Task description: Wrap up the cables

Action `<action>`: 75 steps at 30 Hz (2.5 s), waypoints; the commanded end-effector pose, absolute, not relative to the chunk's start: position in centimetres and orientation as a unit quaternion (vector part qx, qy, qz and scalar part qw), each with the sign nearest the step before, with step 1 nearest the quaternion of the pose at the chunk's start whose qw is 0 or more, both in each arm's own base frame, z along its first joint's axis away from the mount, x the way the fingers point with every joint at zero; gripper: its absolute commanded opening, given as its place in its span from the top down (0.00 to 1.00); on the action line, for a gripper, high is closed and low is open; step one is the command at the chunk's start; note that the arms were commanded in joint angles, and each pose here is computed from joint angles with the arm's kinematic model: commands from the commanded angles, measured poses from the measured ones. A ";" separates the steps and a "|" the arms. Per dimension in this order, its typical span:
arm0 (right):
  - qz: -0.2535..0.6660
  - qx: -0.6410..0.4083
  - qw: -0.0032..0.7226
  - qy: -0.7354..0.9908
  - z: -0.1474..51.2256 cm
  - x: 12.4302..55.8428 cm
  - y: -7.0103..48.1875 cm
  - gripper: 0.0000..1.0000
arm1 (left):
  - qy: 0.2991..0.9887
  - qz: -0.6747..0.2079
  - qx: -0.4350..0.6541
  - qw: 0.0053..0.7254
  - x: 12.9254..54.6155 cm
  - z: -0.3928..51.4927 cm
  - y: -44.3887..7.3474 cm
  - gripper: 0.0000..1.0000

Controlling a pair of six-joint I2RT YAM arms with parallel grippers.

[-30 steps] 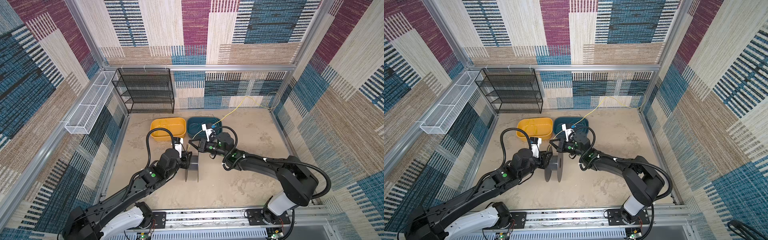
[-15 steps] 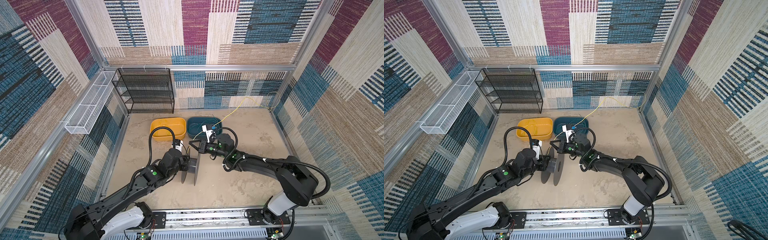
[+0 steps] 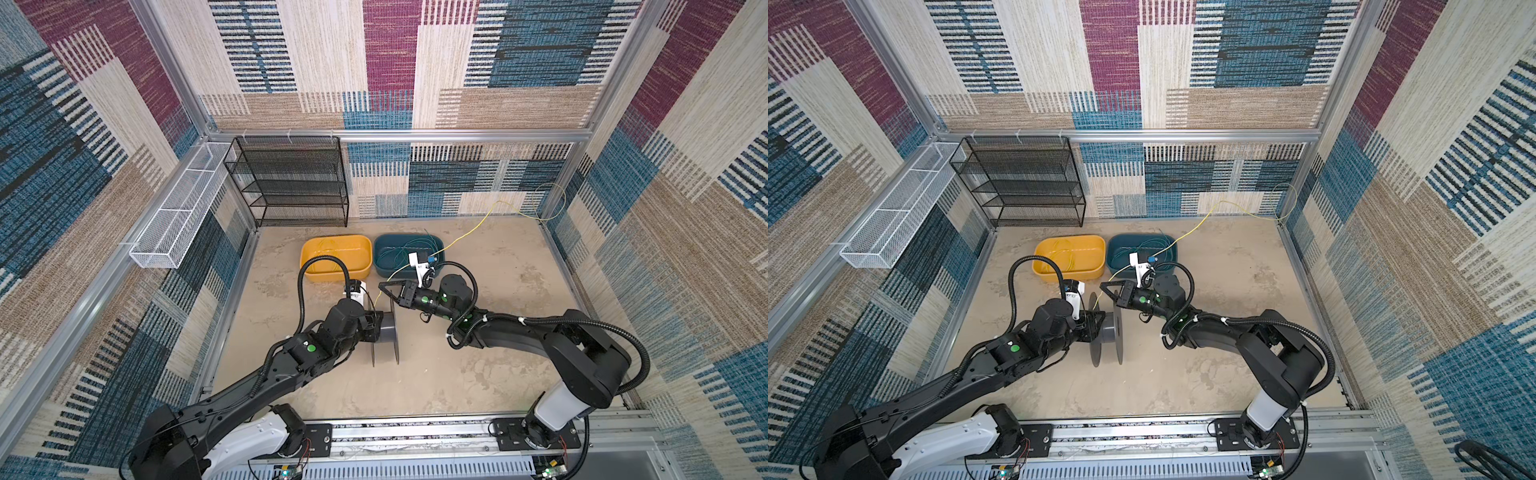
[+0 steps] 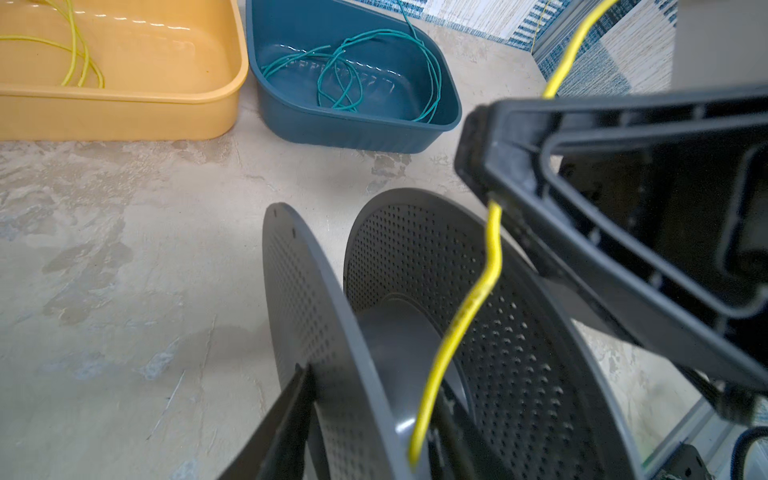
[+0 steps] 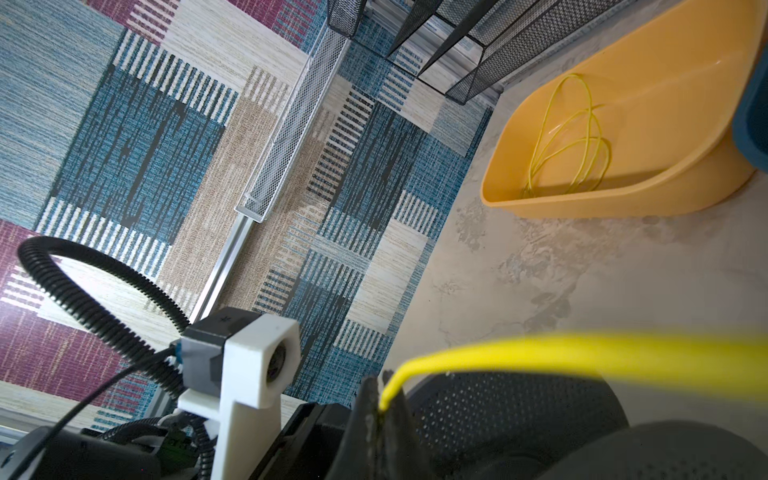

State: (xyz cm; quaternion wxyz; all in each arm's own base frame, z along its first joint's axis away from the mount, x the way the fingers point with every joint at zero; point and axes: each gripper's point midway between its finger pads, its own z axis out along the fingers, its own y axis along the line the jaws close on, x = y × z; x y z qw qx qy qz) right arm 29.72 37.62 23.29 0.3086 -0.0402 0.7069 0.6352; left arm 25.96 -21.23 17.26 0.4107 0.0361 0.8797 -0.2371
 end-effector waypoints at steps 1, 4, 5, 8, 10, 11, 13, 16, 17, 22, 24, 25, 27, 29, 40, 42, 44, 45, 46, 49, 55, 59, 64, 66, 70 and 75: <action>0.649 -0.047 0.289 0.702 23.7 28.7 38.1 1.00 | 0.876 -0.244 0.023 0.416 26.2 17.5 -21.2 0.60; 0.647 -0.047 0.284 0.706 23.6 28.5 38.1 1.00 | 0.873 -0.244 0.026 0.422 26.2 17.7 -21.1 0.68; 0.645 -0.048 0.283 0.708 23.4 28.4 38.2 1.00 | 0.872 -0.244 0.027 0.423 26.2 17.7 -21.1 0.71; 0.640 -0.051 0.277 0.715 22.8 28.1 38.4 1.00 | 0.871 -0.242 0.033 0.426 26.2 17.7 -21.2 0.76; 0.637 -0.048 0.271 0.720 22.2 28.0 38.4 1.00 | 0.871 -0.242 0.035 0.427 26.2 17.7 -21.1 0.81; 0.635 -0.047 0.269 0.723 21.8 28.0 38.4 1.00 | 0.870 -0.243 0.038 0.428 26.2 17.8 -21.2 0.83; 0.632 -0.044 0.264 0.728 21.2 28.0 38.4 1.00 | 0.869 -0.244 0.039 0.429 26.1 17.8 -21.2 0.91; 0.628 -0.041 0.262 0.732 20.6 28.0 38.3 1.00 | 0.868 -0.243 0.041 0.432 26.1 18.1 -21.1 1.00; 0.627 -0.040 0.261 0.733 20.5 28.0 38.4 1.00 | 0.868 -0.242 0.041 0.433 26.1 18.1 -21.0 1.00; 0.626 -0.040 0.263 0.733 20.5 28.1 38.3 1.00 | 0.863 -0.238 0.044 0.444 25.9 18.9 -20.5 1.00; 0.623 -0.040 0.266 0.734 20.6 28.1 38.2 1.00 | 0.860 -0.239 0.046 0.448 25.8 19.4 -20.5 1.00; 0.622 -0.041 0.269 0.734 20.8 28.2 38.2 1.00 | 0.858 -0.239 0.049 0.452 25.8 19.8 -20.5 1.00; 0.619 -0.043 0.273 0.735 21.0 28.2 38.2 1.00 | 0.855 -0.239 0.058 0.457 25.8 20.4 -20.6 1.00; 0.614 -0.041 0.276 0.738 21.2 28.4 38.1 0.95 | 0.852 -0.240 0.070 0.461 25.8 21.0 -20.8 1.00; 0.605 -0.039 0.290 0.741 22.2 28.8 37.8 0.80 | 0.830 -0.268 0.171 0.458 24.6 23.2 -23.1 1.00; 0.601 -0.040 0.295 0.742 22.4 28.8 37.7 0.75 | 0.831 -0.259 0.174 0.460 24.6 23.4 -22.8 1.00; 0.597 -0.042 0.299 0.743 22.6 28.9 37.6 0.70 | 0.832 -0.248 0.180 0.463 24.6 23.7 -22.6 1.00; 0.595 -0.044 0.303 0.743 22.7 28.9 37.5 0.65 | 0.833 -0.239 0.177 0.466 24.8 23.9 -22.3 1.00; 0.592 -0.045 0.306 0.744 22.9 28.9 37.4 0.61 | 0.831 -0.236 0.180 0.470 24.8 24.3 -22.2 1.00; 0.578 -0.048 0.324 0.748 23.6 29.2 36.8 0.45 | 0.832 -0.219 0.185 0.475 25.0 25.0 -21.7 1.00; 0.521 -0.041 0.373 0.766 24.7 30.1 33.8 0.22 | 0.859 -0.157 0.156 0.461 26.2 25.6 -19.3 1.00; 0.479 -0.038 0.404 0.778 25.3 30.2 30.6 0.16 | 0.869 -0.128 0.131 0.459 26.7 26.2 -17.2 1.00; 0.414 -0.051 0.443 0.793 26.7 29.3 27.2 0.14 | 0.870 -0.124 0.121 0.462 26.5 27.3 -16.0 1.00; 0.388 -0.061 0.466 0.793 27.9 28.9 25.8 0.15 | 0.870 -0.119 0.121 0.463 26.4 27.7 -15.5 1.00; 0.289 -0.059 0.535 0.792 31.5 29.2 21.7 0.23 | 0.867 -0.119 0.123 0.468 26.0 29.0 -14.7 1.00; 0.242 -0.084 0.574 0.777 36.0 29.0 20.1 0.35 | 0.870 -0.096 0.110 0.472 25.9 30.0 -12.8 1.00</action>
